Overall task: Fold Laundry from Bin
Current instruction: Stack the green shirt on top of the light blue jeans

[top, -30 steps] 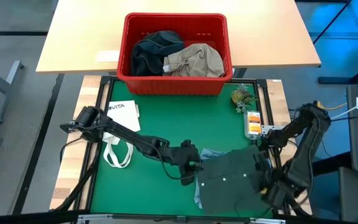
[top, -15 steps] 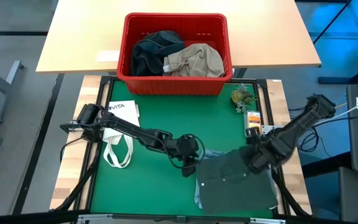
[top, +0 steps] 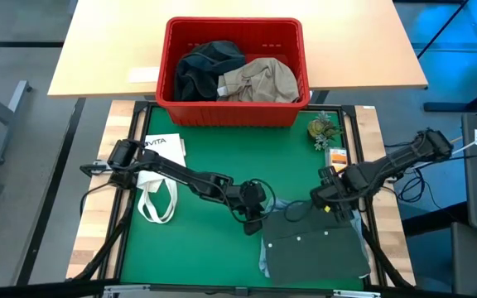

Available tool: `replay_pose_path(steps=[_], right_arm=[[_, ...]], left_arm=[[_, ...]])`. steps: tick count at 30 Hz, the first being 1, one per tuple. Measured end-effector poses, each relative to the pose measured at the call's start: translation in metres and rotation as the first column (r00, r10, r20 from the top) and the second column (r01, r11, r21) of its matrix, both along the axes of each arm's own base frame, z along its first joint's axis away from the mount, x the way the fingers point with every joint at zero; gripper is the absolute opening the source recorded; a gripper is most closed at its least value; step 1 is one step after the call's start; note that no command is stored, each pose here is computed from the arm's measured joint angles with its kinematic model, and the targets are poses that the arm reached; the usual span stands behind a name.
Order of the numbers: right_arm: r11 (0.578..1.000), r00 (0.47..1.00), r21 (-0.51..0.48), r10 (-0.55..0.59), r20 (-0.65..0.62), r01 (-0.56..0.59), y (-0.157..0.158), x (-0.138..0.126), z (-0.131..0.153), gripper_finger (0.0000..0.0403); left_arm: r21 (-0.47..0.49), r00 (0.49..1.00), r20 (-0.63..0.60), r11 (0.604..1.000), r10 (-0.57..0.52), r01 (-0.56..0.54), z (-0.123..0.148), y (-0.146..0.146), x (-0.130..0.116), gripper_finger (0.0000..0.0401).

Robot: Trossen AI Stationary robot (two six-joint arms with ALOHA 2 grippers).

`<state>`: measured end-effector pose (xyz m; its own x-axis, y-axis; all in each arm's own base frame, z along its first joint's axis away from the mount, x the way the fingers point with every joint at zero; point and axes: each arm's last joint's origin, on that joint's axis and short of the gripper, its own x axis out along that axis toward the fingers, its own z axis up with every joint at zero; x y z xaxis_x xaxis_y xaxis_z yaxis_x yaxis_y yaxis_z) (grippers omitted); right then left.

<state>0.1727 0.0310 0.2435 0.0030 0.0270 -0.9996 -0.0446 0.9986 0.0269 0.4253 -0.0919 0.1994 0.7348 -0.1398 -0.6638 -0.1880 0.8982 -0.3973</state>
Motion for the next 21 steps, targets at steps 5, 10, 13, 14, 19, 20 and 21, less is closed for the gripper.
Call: replay_pose_path(steps=[5, 10, 13, 14, 19, 20, 21], right_arm=[[0.99, 0.999, 0.135, -0.029, -0.032, 0.033, -0.009, 0.0, -0.009, 0.0191], [0.98, 0.997, 0.187, -0.05, -0.06, 0.061, -0.014, -0.005, -0.033, 0.0191], [0.979, 0.996, 0.195, -0.055, -0.068, 0.067, -0.015, -0.008, -0.046, 0.0191], [0.978, 0.996, 0.197, -0.054, -0.075, 0.068, -0.015, -0.009, -0.049, 0.0191], [0.959, 0.994, 0.273, -0.051, -0.094, 0.074, -0.013, -0.014, -0.062, 0.018], [0.956, 0.994, 0.282, -0.05, -0.096, 0.075, -0.013, -0.015, -0.063, 0.0171], [0.955, 0.994, 0.286, -0.05, -0.099, 0.076, -0.013, -0.015, -0.064, 0.016]], left_arm=[[-0.044, 1.0, -0.007, 0.999, -0.011, 0.01, -0.009, -0.001, 0.004, 0.0145], [-0.047, 1.0, -0.015, 0.999, -0.014, 0.014, -0.015, -0.001, 0.006, 0.0145], [-0.052, 0.999, -0.026, 0.998, -0.024, 0.022, -0.018, -0.002, 0.006, 0.0145], [-0.058, 0.999, -0.025, 0.998, -0.03, 0.029, -0.019, -0.002, 0.007, 0.0145], [-0.062, 0.999, -0.035, 0.997, -0.039, 0.036, -0.024, -0.003, 0.008, 0.0143], [-0.06, 0.998, -0.039, 0.997, -0.042, 0.039, -0.025, -0.003, 0.008, 0.0139], [-0.06, 0.998, -0.04, 0.997, -0.045, 0.042, -0.025, -0.003, 0.008, 0.0133]])
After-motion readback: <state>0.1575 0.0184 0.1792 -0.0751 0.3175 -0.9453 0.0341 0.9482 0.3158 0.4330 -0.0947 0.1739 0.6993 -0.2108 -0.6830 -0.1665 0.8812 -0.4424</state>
